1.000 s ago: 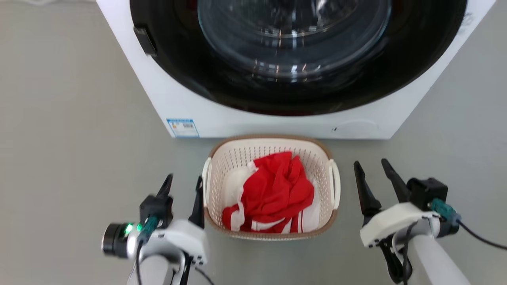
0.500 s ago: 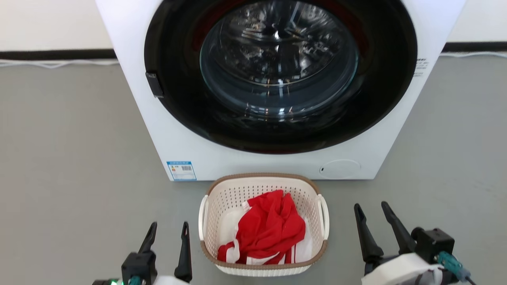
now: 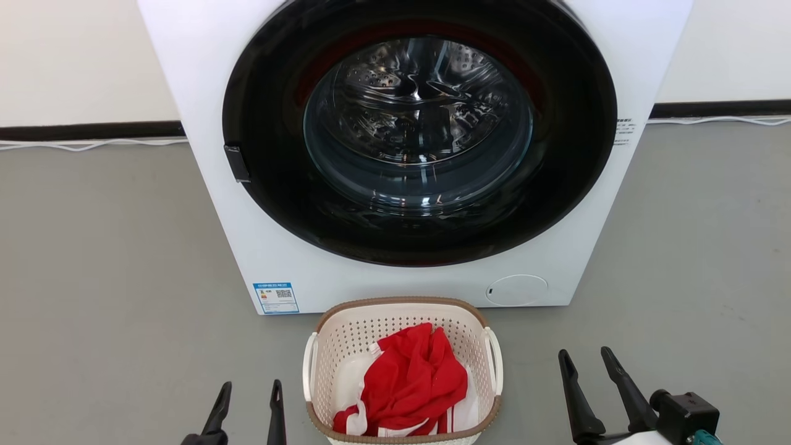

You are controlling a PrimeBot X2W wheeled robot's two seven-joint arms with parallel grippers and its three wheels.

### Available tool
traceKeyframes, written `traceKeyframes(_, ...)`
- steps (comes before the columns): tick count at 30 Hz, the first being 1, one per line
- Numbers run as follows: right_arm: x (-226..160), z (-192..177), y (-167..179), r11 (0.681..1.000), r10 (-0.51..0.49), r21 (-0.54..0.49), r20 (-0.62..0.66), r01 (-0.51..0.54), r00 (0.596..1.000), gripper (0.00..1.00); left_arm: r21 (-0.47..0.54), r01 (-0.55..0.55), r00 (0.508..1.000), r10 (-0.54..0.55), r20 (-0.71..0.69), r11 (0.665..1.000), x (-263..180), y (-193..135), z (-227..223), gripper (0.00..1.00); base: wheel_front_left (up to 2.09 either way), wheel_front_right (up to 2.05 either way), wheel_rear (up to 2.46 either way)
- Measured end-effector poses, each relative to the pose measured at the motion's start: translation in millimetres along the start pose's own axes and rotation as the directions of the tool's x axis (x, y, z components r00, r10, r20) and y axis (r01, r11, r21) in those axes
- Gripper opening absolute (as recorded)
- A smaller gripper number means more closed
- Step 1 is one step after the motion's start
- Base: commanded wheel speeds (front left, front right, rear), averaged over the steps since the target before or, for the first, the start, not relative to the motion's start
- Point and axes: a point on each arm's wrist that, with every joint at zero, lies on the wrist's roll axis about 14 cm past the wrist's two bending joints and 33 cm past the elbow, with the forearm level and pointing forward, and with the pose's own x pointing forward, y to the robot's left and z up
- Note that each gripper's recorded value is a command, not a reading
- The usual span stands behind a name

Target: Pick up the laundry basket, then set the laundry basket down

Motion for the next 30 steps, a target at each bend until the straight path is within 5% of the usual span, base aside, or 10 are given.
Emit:
traceKeyframes(27,-7,5,-14,0.999,-0.047,0.012,0.018,0.046,0.999,1.0,0.029,-0.011,0.999,0.01,0.037,1.0,-5,4,11,1.0,0.0,0.0,0.0)
traceKeyframes(28,-8,2,-14,0.999,-0.049,0.012,0.009,0.049,0.999,0.0,0.031,-0.011,1.0,0.01,0.028,0.999,-5,5,8,0.0,0.0,0.0,0.0)
traceKeyframes(30,-11,-8,-15,0.998,-0.055,0.015,-0.023,0.055,0.998,0.0,0.034,-0.011,1.0,0.012,-0.003,0.999,-8,5,-2,0.0,0.0,0.0,0.0)
